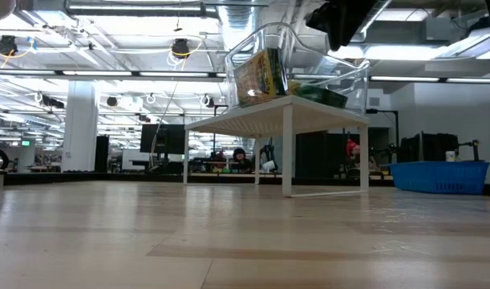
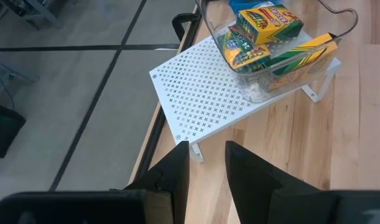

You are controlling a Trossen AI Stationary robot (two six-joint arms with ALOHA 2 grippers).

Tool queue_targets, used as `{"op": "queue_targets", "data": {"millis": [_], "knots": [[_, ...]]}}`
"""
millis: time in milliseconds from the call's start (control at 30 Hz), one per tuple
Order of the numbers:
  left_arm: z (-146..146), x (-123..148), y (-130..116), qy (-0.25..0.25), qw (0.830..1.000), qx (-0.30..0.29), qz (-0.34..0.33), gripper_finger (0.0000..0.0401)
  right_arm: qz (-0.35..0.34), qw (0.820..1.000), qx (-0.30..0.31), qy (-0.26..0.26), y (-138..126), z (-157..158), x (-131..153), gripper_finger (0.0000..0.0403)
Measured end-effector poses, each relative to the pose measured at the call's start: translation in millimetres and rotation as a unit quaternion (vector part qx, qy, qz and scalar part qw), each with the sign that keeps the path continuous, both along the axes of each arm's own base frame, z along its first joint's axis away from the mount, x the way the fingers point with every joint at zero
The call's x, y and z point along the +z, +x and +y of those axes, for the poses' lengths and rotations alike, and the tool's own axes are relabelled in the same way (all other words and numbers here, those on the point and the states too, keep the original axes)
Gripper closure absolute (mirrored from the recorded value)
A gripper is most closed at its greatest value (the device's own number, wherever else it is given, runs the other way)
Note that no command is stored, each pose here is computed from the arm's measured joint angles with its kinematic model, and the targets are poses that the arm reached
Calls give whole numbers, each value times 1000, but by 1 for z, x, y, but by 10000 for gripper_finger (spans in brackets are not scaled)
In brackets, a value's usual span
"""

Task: Pick & Place Office Desk Supplies
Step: Put the transparent bin on the shelf

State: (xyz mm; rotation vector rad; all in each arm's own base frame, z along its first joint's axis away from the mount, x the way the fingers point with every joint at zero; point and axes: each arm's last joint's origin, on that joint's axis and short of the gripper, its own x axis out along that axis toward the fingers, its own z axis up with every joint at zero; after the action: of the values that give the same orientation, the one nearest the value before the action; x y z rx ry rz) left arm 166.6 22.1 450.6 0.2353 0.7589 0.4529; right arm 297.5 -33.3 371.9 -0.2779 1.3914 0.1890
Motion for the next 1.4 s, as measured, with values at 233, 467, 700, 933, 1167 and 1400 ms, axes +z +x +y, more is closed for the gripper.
{"op": "queue_targets", "data": {"millis": [233,467,700,933,1167,1400], "knots": [[0,0,0,-1,1000,1,0,309,-17,1000,-13,11,-7,19,8,311],[0,0,0,0,1000,0,0,309,-20,1000,3,4,-11,32,11,392],[0,0,0,0,1000,0,0,309,47,999,-10,21,-14,25,-25,400],[0,0,0,0,1000,0,0,309,40,999,2,12,-17,22,-44,402],[0,0,0,-1,1000,1,-1,309,15,1000,12,-12,-13,6,-44,402],[0,0,0,-7,1000,7,-5,309,9,999,19,-42,-13,-9,-43,403]]}}
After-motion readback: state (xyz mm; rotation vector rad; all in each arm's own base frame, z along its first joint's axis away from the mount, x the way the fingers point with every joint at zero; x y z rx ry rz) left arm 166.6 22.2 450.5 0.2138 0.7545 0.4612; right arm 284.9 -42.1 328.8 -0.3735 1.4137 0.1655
